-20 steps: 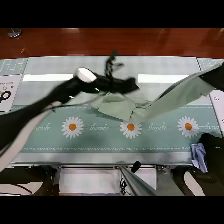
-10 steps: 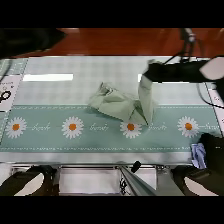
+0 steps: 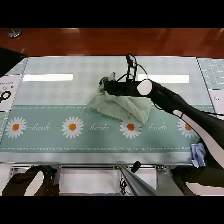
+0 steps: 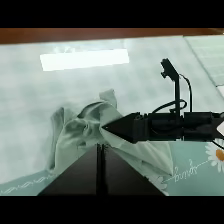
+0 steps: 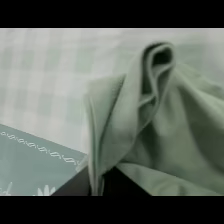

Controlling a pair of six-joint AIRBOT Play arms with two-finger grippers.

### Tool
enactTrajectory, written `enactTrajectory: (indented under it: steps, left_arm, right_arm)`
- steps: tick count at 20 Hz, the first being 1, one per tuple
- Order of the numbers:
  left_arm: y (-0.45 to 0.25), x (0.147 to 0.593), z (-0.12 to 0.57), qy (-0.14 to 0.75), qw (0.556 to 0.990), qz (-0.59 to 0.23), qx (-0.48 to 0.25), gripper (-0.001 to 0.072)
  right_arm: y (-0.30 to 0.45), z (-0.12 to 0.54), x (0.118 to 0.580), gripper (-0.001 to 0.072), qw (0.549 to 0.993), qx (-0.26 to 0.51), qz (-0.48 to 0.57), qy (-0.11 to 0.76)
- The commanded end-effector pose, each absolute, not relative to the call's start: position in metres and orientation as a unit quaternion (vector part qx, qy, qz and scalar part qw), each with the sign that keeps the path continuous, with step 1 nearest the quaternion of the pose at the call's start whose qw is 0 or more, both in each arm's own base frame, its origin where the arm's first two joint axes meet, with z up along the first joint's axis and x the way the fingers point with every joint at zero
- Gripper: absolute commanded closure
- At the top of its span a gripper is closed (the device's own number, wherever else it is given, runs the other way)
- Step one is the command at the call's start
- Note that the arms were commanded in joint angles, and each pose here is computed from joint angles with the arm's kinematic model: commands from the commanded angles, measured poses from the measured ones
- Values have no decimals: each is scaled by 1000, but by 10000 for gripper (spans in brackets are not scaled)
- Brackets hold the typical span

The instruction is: Fold the shirts.

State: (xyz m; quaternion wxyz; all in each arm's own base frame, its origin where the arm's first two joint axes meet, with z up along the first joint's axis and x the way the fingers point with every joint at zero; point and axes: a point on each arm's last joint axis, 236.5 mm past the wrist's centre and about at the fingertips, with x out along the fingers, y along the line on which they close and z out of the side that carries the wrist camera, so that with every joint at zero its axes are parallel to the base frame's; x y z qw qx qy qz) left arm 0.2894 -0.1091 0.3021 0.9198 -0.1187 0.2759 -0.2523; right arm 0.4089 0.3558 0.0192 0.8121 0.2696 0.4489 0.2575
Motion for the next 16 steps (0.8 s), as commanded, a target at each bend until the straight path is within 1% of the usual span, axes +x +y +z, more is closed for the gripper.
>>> enactTrajectory:
  steps: [1,2,3,5,7,9,10,11,12,13,14,15,16]
  left_arm:
    - [-104,277,295,293,919,-239,-109,691]
    - [-102,279,291,295,920,-235,-110,691]
    - [-100,282,286,300,919,-230,-112,691]
    - [-93,292,267,313,917,-215,-118,690]
    - [-80,305,241,331,917,-188,-118,690]
    - [-76,313,212,360,907,-177,-126,690]
    - [-76,314,202,372,902,-177,-131,690]
    - [-76,315,193,383,897,-176,-135,690]
    - [-76,316,187,390,894,-175,-137,690]
    - [-76,316,182,395,891,-175,-139,690]
    - [-76,315,180,399,889,-175,-139,690]
    - [-76,315,177,401,888,-175,-138,690]
    - [-76,315,174,404,887,-175,-140,690]
  right_arm:
    - [383,7,399,477,795,306,256,458]
    - [384,6,396,357,793,300,261,462]
    - [383,6,390,266,790,284,272,471]
    - [360,7,379,255,786,223,295,495]
    - [306,9,371,255,789,134,290,524]
    - [213,9,366,255,797,17,222,561]
    - [152,9,362,255,794,-48,162,583]
    - [98,10,355,255,784,-92,106,604]
    - [56,8,338,257,767,-94,65,631]
    - [36,0,319,256,749,-68,59,656]
    - [31,-13,299,186,736,-15,69,673]
    - [36,-25,288,157,731,52,79,676]
    - [46,-36,283,157,729,123,93,667]
